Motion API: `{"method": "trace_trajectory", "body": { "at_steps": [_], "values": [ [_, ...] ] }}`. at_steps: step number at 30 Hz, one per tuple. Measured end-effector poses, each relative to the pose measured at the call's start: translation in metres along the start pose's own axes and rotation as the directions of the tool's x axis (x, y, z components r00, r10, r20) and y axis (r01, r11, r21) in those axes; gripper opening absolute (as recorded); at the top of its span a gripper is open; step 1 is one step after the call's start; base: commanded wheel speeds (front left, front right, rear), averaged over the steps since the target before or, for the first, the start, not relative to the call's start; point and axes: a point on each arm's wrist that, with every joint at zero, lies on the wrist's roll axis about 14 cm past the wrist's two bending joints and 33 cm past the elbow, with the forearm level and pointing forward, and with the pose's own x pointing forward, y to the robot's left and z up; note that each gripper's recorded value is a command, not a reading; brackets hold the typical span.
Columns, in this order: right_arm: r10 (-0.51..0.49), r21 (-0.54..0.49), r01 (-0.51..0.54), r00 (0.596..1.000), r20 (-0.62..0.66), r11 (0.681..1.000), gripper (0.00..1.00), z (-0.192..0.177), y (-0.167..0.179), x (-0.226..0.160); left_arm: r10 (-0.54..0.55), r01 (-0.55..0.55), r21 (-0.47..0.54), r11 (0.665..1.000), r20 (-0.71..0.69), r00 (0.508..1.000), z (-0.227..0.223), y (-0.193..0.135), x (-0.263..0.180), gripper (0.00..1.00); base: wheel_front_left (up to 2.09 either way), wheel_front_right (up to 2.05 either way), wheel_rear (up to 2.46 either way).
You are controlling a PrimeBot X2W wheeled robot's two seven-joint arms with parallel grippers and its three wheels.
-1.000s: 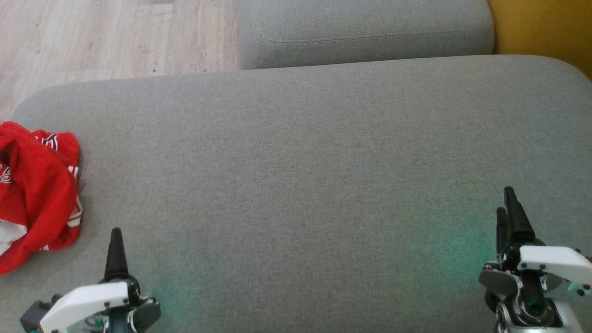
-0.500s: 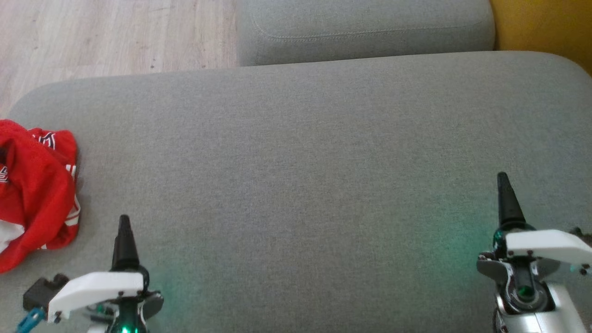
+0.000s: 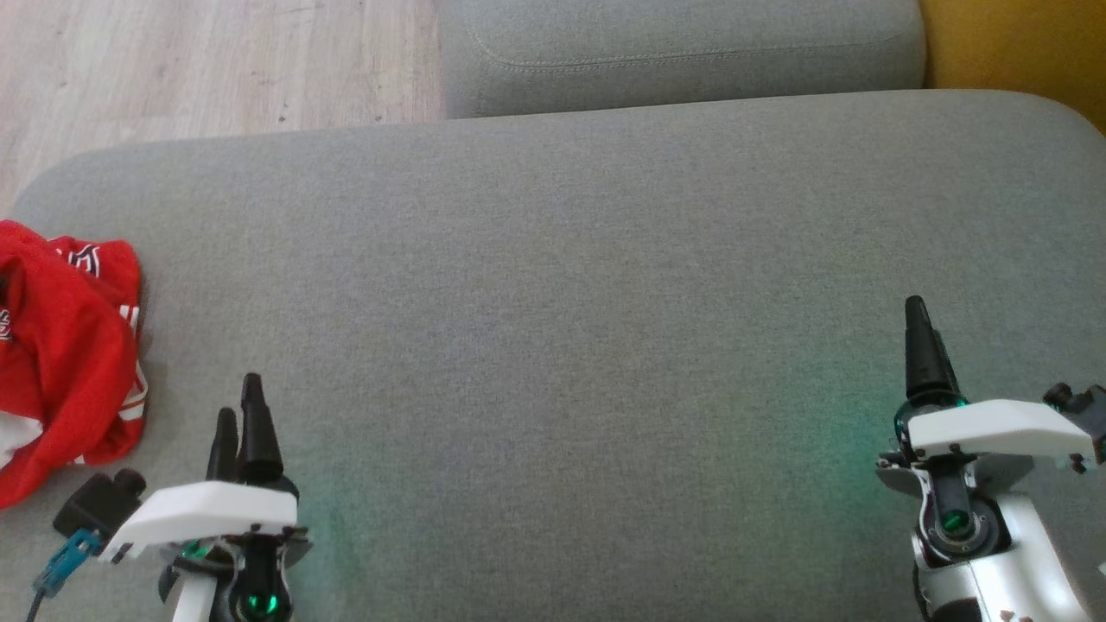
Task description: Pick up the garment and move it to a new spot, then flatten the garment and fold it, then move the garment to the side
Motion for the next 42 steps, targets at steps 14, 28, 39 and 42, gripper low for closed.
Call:
{"method": "trace_trajectory", "body": {
  "at_steps": [14,28,39,42],
  "values": [
    [0.009,-0.209,-0.013,1.000,-0.020,0.978,1.00,-0.009,0.004,0.006,-0.005,0.006,0.197,0.980,-0.009,1.000,-0.006,-0.003,0.004,1.00,0.00,0.00,0.00],
    [0.003,-0.394,-0.019,0.999,-0.042,0.919,1.00,-0.018,0.000,0.007,-0.001,0.015,0.381,0.924,-0.036,0.999,-0.018,-0.002,0.004,1.00,0.00,0.00,0.00],
    [0.008,-0.525,-0.033,0.999,-0.050,0.850,1.00,-0.021,-0.003,0.007,-0.004,0.023,0.503,0.864,-0.038,0.999,-0.022,0.000,0.004,1.00,0.00,0.00,0.00],
    [0.012,-0.561,-0.041,0.998,-0.054,0.827,1.00,-0.022,-0.002,0.007,-0.014,0.037,0.540,0.841,-0.046,0.999,-0.025,-0.002,0.003,1.00,0.00,0.00,0.00]
  ]
}}
